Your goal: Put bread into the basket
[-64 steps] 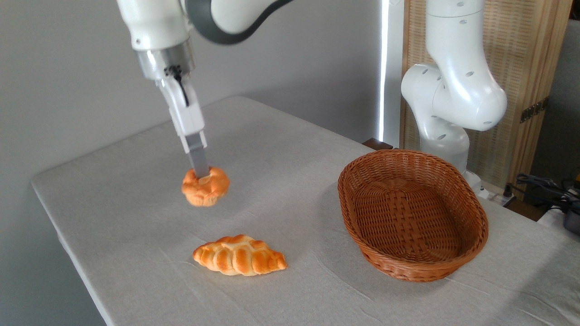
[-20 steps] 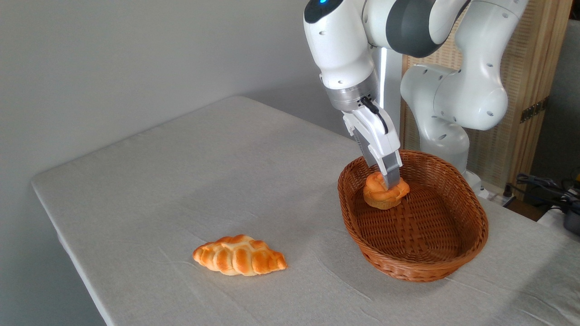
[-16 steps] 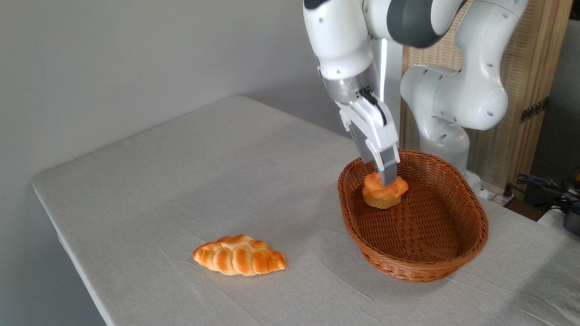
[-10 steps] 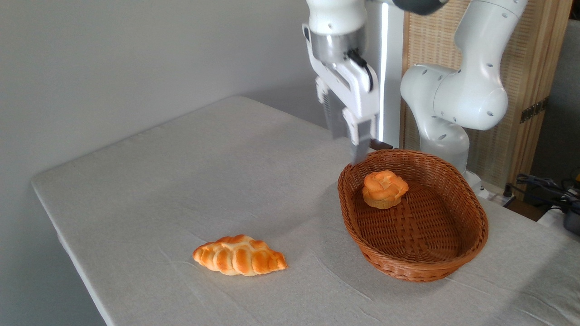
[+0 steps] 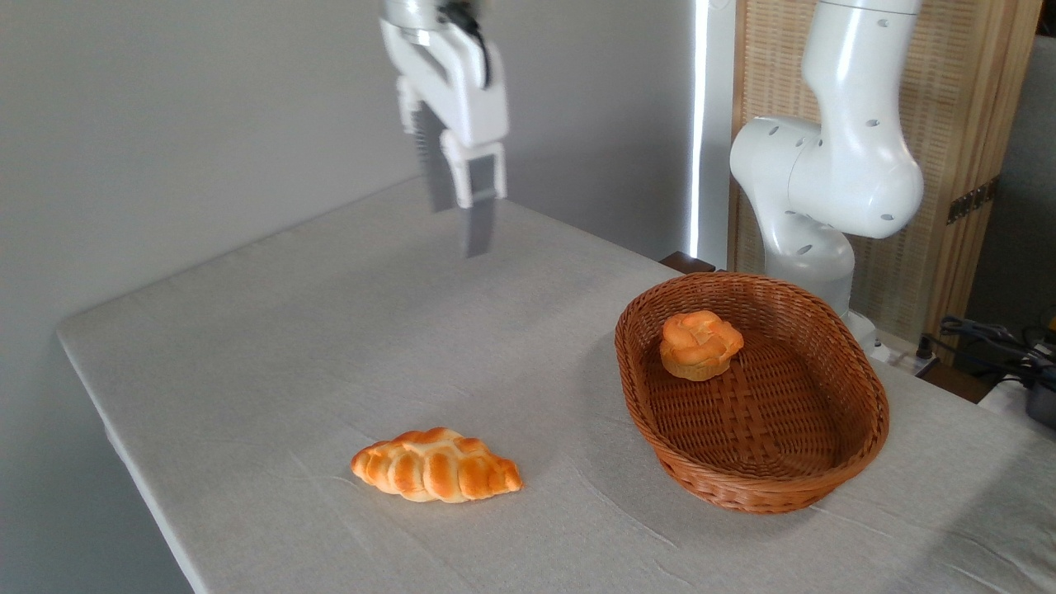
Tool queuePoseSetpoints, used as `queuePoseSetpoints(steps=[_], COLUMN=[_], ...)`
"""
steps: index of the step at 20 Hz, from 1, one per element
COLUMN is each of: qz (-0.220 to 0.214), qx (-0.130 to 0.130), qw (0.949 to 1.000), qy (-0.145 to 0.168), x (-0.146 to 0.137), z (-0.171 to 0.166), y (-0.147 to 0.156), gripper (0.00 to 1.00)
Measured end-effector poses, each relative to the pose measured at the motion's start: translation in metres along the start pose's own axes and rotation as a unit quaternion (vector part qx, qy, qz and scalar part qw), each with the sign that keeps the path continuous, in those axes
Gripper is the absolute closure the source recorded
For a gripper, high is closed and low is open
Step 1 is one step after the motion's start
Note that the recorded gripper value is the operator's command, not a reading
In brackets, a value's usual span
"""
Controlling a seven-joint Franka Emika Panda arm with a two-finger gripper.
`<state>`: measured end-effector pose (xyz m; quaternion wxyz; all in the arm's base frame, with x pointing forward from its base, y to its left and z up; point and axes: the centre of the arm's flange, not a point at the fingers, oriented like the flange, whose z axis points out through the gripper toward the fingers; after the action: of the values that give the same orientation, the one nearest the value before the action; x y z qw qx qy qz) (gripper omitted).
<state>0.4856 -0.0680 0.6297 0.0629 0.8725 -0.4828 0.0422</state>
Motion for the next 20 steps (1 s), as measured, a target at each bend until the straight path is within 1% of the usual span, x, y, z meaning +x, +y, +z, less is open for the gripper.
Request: queuePoseSetpoints(steps=[3, 6, 8, 11, 14, 18, 20], qz=[-0.017, -0.028, -0.041, -0.066, -0.071, -0.073, -0.073], qx=[0.006, -0.004, -0.005, -0.004, -0.005, 0.005, 0.006], qw=[0.9998, 0.9996, 0.9991, 0.9977, 0.9973, 0.9969, 0.9969], qy=[0.004, -0.006, -0.01, -0.013, -0.016, -0.028, -0.03], x=[0.014, 0.009, 0.006, 0.01, 0.014, 0.014, 0.015], z=[-0.011, -0.015, -0.018, -0.021, -0.019, -0.018, -0.017], y=[-0.02, -0.03, -0.034, -0.041, -0.047, -0.055, -0.057], gripper=[0.0, 0.0, 0.0, 0.0, 0.0, 0.0, 0.0])
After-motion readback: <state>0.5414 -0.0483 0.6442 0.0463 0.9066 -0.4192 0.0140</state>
